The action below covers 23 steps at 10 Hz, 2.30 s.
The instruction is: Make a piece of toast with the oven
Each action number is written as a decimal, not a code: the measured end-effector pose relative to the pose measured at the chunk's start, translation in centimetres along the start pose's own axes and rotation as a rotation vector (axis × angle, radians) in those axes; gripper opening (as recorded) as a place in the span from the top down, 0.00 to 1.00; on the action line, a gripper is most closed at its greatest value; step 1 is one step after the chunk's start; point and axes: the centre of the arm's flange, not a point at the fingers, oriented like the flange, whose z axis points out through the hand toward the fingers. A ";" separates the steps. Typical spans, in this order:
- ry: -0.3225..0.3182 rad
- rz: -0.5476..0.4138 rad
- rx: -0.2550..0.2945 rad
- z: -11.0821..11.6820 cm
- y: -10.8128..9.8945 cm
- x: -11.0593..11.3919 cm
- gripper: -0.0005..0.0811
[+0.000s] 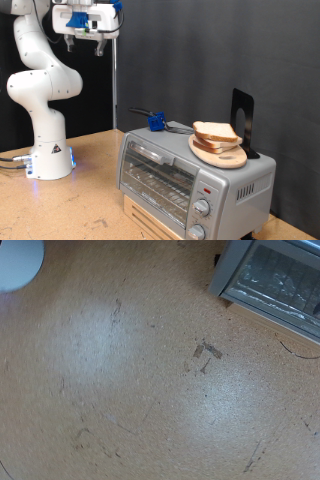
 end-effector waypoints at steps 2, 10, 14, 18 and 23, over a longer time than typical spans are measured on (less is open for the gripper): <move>0.025 -0.216 0.048 0.6 -0.8 0.3 0.00; 0.050 -0.791 0.161 0.4 1.0 0.0 0.00; -0.222 -0.912 0.186 1.4 -0.9 -0.8 0.00; -0.226 -0.962 0.313 2.7 -4.9 -2.1 0.00; -0.439 -1.088 0.276 4.8 -5.9 -2.3 0.00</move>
